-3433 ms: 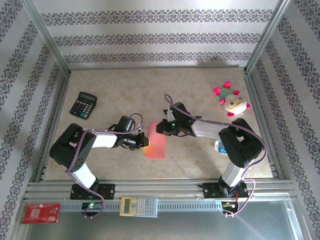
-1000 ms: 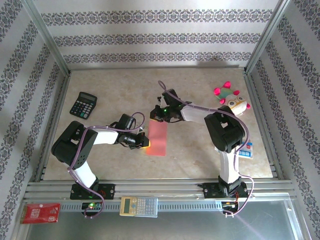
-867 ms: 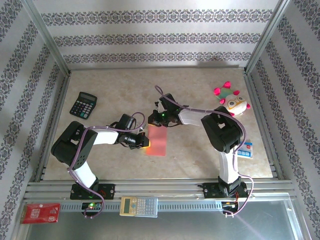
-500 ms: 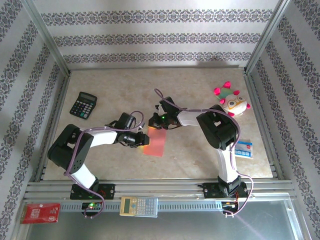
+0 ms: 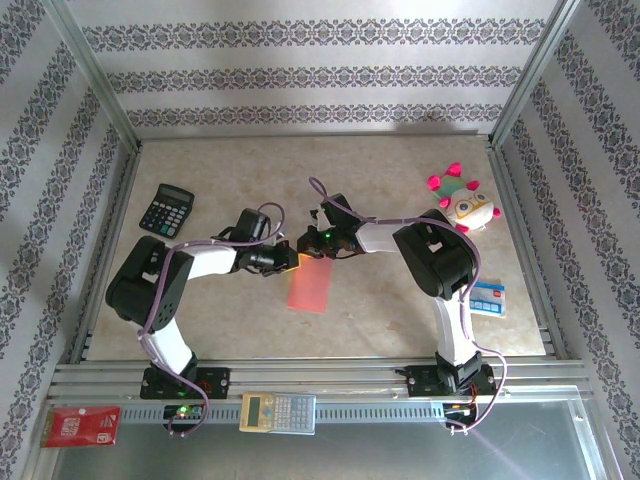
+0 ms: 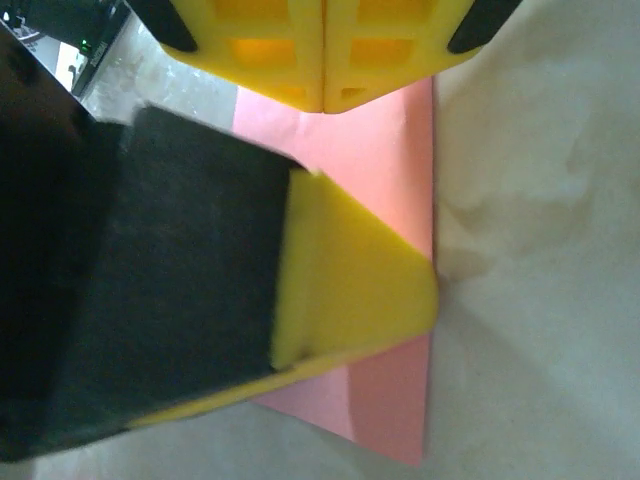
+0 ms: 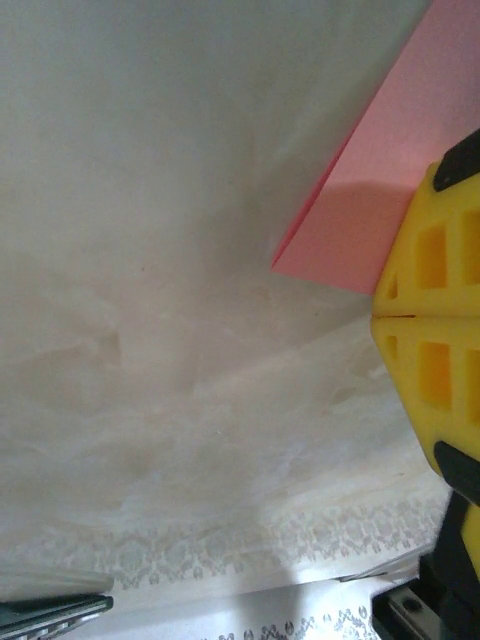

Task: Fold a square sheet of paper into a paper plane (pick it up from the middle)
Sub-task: First fold in half a square sheet of paper at the center of the table.

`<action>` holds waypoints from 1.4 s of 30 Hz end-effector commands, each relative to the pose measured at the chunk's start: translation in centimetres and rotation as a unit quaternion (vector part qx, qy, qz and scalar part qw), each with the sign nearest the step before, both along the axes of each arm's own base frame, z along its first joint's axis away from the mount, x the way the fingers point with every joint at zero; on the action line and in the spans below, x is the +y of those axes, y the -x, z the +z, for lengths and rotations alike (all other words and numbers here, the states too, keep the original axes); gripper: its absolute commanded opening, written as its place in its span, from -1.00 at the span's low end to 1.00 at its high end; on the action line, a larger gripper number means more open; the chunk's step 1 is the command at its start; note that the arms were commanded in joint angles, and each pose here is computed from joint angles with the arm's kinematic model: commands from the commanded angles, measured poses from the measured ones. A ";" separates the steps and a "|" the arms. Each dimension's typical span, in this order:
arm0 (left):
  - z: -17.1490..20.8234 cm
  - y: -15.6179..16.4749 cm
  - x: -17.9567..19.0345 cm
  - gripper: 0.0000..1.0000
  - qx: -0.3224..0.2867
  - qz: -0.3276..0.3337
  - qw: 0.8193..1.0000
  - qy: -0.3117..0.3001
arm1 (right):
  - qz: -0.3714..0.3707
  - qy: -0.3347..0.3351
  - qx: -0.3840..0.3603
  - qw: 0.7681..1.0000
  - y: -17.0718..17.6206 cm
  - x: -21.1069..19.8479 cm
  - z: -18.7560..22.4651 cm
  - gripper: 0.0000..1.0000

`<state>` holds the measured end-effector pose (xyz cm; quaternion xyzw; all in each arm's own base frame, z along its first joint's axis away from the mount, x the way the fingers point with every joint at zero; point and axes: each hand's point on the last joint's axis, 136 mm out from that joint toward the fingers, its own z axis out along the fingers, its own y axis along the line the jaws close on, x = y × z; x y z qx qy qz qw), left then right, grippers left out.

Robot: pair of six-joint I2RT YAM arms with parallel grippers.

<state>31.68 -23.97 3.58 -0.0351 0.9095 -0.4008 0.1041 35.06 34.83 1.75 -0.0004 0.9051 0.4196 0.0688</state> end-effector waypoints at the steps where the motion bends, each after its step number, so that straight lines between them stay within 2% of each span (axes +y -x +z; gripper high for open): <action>1: -0.1 -0.7 -0.6 -0.88 -0.001 -0.004 1.000 0.016 | -0.015 0.075 0.042 0.996 1.9 -3.1 -5.2 -1.00; 5: -2.0 1.2 -0.1 -0.92 0.027 -0.007 1.000 0.009 | -0.023 0.084 0.046 0.995 2.0 -3.5 -5.8 -1.00; 9: -3.3 4.3 0.1 -0.93 0.057 -0.023 0.998 0.000 | -0.039 0.094 0.050 0.994 1.9 -3.9 -5.9 -1.00; 23: -4.8 13.5 1.0 -0.90 0.120 -0.050 0.991 -0.010 | -0.050 0.129 0.060 0.989 2.1 -4.9 -6.9 -1.00; 28: -5.2 15.9 2.6 -0.91 0.135 -0.030 0.990 -0.016 | -0.044 0.132 0.058 0.989 2.3 -4.8 -7.0 -1.00; 33: -4.5 17.1 2.5 -0.90 0.141 -0.032 0.989 0.011 | -0.032 0.133 0.054 0.989 2.4 -4.7 -7.1 -1.00; 35: -2.7 16.8 1.8 -0.89 0.120 -0.048 0.991 0.038 | -0.015 0.124 0.051 0.991 2.5 -4.2 -6.9 -1.00; 37: 0.2 15.7 1.2 -0.80 0.068 -0.063 0.994 0.053 | 0.018 0.101 0.038 0.994 2.5 -3.2 -5.8 -1.00; 39: 3.0 13.5 1.5 -0.68 -0.006 -0.053 0.998 0.033 | 0.062 0.070 0.012 0.996 2.6 -2.1 -3.6 -1.00; 42: 5.2 10.0 3.1 -0.50 -0.091 0.004 0.996 -0.025 | 0.124 0.011 -0.036 0.992 3.6 -0.8 1.5 -0.90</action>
